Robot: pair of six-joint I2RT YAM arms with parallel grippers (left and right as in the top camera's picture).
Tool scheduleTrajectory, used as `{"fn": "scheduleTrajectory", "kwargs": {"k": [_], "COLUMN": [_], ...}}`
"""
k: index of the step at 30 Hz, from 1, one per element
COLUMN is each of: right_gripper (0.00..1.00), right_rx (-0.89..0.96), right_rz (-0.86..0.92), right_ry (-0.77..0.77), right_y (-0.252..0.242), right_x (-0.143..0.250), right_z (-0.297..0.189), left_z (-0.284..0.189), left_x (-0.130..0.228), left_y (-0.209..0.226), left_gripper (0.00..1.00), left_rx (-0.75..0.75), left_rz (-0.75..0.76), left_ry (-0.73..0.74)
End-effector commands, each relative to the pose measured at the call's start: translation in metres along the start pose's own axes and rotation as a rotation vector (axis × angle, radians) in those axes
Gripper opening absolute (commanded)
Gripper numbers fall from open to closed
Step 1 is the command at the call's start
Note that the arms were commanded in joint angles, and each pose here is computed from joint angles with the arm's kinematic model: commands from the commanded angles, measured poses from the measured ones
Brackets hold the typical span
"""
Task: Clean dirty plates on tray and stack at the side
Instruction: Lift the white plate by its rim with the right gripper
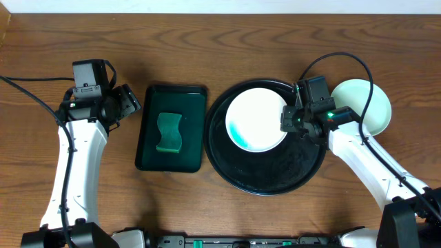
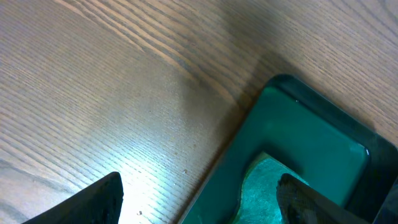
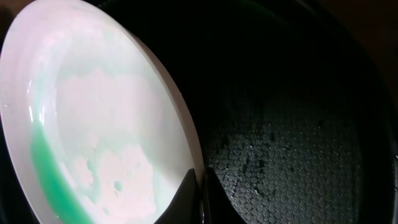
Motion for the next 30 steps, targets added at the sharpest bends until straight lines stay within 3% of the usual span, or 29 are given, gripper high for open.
{"fn": "scheduleTrajectory", "kwargs": {"k": [1,9,17,30], "right_gripper": [0.01,0.01,0.01,0.01], "right_rx": [-0.025,-0.098,-0.206,-0.248], "right_rz": [0.041,0.071,0.04,-0.041], "right_ry": [-0.039,-0.079,-0.192,-0.333], "right_y": [0.006,0.024,0.071,0.142], "right_x": [-0.007,-0.012,-0.012,0.017], "right_z": [-0.009,-0.01,-0.012,0.009], "left_z": [-0.004,-0.004,-0.004,-0.004], "left_x": [-0.005,-0.005,-0.005,-0.005], "left_y": [0.001,0.001,0.001,0.001], "left_gripper": [0.79,0.79,0.8,0.79], "left_rx": [-0.005,-0.005,-0.005,-0.005], "left_rz": [-0.002,-0.002,-0.002,-0.002], "left_ry": [-0.019,-0.019,-0.019,-0.019]}}
Point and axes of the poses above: each gripper's point midway between its finger pads, its own z axis out along the fingers, its own y axis along the line the jaws close on, x = y × z, the point moved 8 cm from there along -z, back along the fingers, and after that the axes turned 4 degrees about z, right-handed, at the moved point
